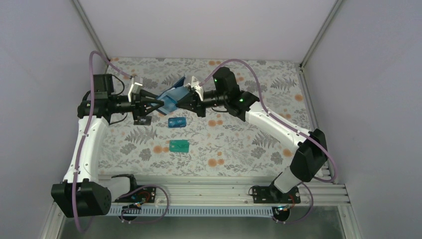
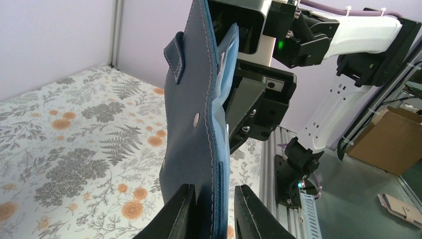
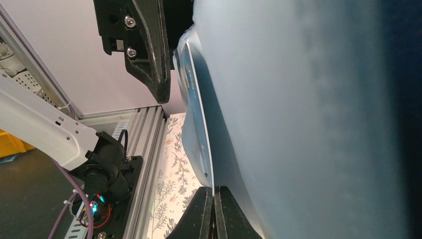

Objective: Take the credit cards out of the card holder

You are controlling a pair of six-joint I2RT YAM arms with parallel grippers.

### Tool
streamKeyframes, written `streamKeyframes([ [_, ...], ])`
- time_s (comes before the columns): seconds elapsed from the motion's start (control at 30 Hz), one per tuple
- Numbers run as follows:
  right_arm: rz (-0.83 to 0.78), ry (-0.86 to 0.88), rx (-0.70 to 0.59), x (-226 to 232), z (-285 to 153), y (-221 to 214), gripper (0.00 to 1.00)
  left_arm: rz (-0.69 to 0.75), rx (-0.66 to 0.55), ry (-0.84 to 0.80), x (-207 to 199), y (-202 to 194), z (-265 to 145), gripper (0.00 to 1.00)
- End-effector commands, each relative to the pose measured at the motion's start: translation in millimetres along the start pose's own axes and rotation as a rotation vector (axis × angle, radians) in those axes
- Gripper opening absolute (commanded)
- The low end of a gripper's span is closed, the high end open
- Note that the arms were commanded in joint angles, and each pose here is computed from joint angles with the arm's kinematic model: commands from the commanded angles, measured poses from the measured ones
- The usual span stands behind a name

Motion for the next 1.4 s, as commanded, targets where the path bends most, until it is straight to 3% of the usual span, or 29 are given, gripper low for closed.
streamKeyframes([
  [0.0, -0.063, -0.045, -0.077, 6.1, -23.7, 34.4, 0.04, 0.0, -0.031, -0.061, -11.9, 1.4, 1.4, 0.22],
  [0.4, -0.073, -0.083, -0.088, 4.5, -34.7, 39.2, 0.04, -0.003, -0.033, -0.066, -12.6, 1.5, 1.6, 0.21],
  [0.53, -0.076, -0.098, -0.089, 3.1, -38.5, 40.3, 0.04, -0.004, -0.03, -0.063, -12.1, 0.9, 1.9, 0.07],
  [0.6, -0.077, -0.113, -0.087, 1.3, -41.2, 40.2, 0.04, -0.003, -0.03, -0.063, -12.2, 0.8, 2.0, 0.06],
  [1.37, -0.078, -0.159, -0.109, -2.2, -59.7, 43.7, 0.04, -0.009, -0.025, -0.058, -10.8, 1.4, 2.0, 0.13],
])
Point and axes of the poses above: each gripper's point midway between its finger pads, its own z axis out along the fingers, its own x axis along the line the jaws close on, y = z × x, the point moved 1 cm from there along -z, back along the fingers, and after that the axes turned 9 degrees about z, right-handed, at the moved point
